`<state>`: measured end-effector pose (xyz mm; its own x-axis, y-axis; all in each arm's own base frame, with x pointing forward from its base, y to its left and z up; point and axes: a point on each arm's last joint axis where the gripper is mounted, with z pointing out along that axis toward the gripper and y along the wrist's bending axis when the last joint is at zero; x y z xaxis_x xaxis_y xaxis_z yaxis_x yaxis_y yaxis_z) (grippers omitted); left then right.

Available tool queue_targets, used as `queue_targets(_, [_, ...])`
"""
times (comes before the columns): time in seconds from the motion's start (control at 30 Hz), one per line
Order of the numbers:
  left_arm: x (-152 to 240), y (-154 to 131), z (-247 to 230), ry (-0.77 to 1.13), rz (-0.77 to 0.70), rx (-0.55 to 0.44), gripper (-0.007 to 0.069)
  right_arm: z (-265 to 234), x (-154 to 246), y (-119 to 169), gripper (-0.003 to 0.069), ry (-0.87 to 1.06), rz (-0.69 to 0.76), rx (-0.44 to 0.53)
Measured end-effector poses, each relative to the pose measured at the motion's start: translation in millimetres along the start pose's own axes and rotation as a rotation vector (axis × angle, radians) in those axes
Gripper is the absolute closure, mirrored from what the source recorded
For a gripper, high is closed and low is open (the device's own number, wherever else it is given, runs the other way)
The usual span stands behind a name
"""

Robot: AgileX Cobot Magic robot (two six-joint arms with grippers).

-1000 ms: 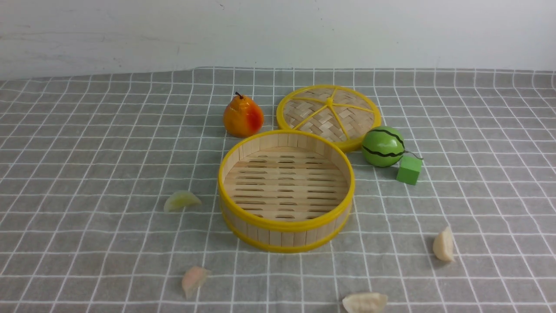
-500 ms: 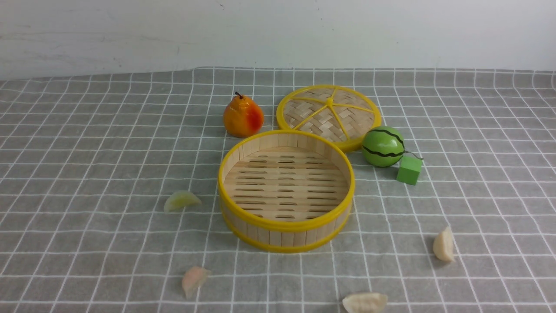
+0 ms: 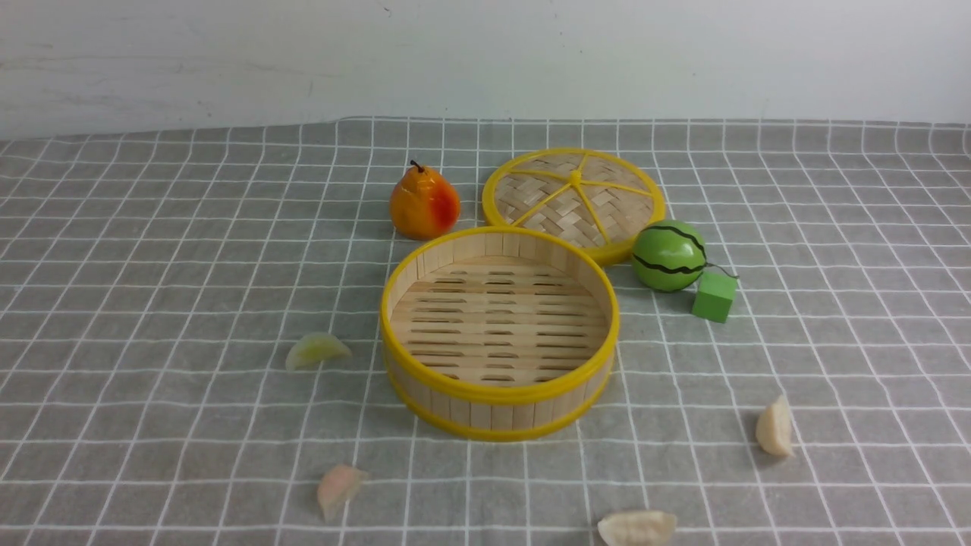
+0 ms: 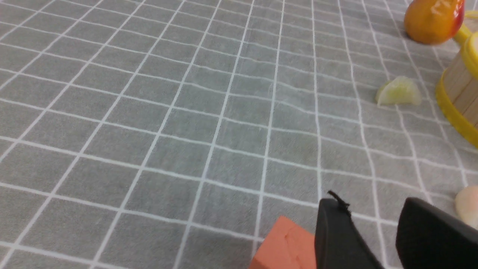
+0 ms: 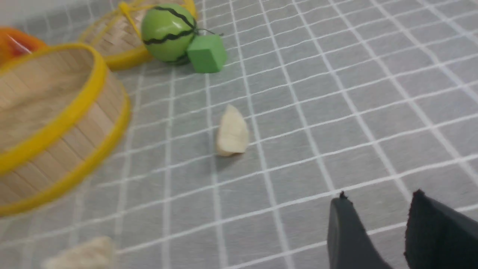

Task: Put the dumplings into the steamer on the table with the grey tablecloth.
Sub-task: 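Reach for and grasp a dumpling on the table with the left gripper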

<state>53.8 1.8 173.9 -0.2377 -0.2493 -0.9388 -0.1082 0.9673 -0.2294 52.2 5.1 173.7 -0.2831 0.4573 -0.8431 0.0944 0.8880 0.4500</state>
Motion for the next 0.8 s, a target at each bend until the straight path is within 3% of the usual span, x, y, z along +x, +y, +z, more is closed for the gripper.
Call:
queue_targets(0.1, [-5.3,-3.1,-0.2,-0.055,-0.154,0.039,0.0387,-0.5,2.9,8.9,0.0419,0.048,0.351,-0.091])
queue_targets(0.17, [-9.2,-6.2,-0.7,-0.087,-0.382,0.087,0.0387,-0.8,4.9,14.2,0.0419,0.089,0.570,-0.146])
queue_targets(0.23, [-13.7,-9.1,-1.5,-0.109,-0.706,0.150,0.0387,-1.3,5.2,18.9,0.0419,0.118,0.741,-0.195])
queue_targets(0.37, [-21.1,-10.7,-3.1,-0.126,-1.273,0.252,0.0387,-1.4,-1.1,19.4,0.0419,0.057,0.768,-0.226])
queue_targets(0.47, [-22.4,-10.9,-3.5,-0.121,-1.401,0.276,0.0387,-1.3,-5.2,18.1,0.0419,0.003,0.715,-0.229])
queue_targets(0.67, [-21.9,-11.9,-3.5,-0.104,-1.430,0.284,0.0387,-1.4,-8.1,17.1,0.0419,-0.042,0.626,-0.227])
queue_targets(0.8, [-28.9,-16.8,-7.3,-0.104,-1.246,0.296,0.0387,-1.4,-8.4,17.0,0.0419,-0.058,0.511,-0.223])
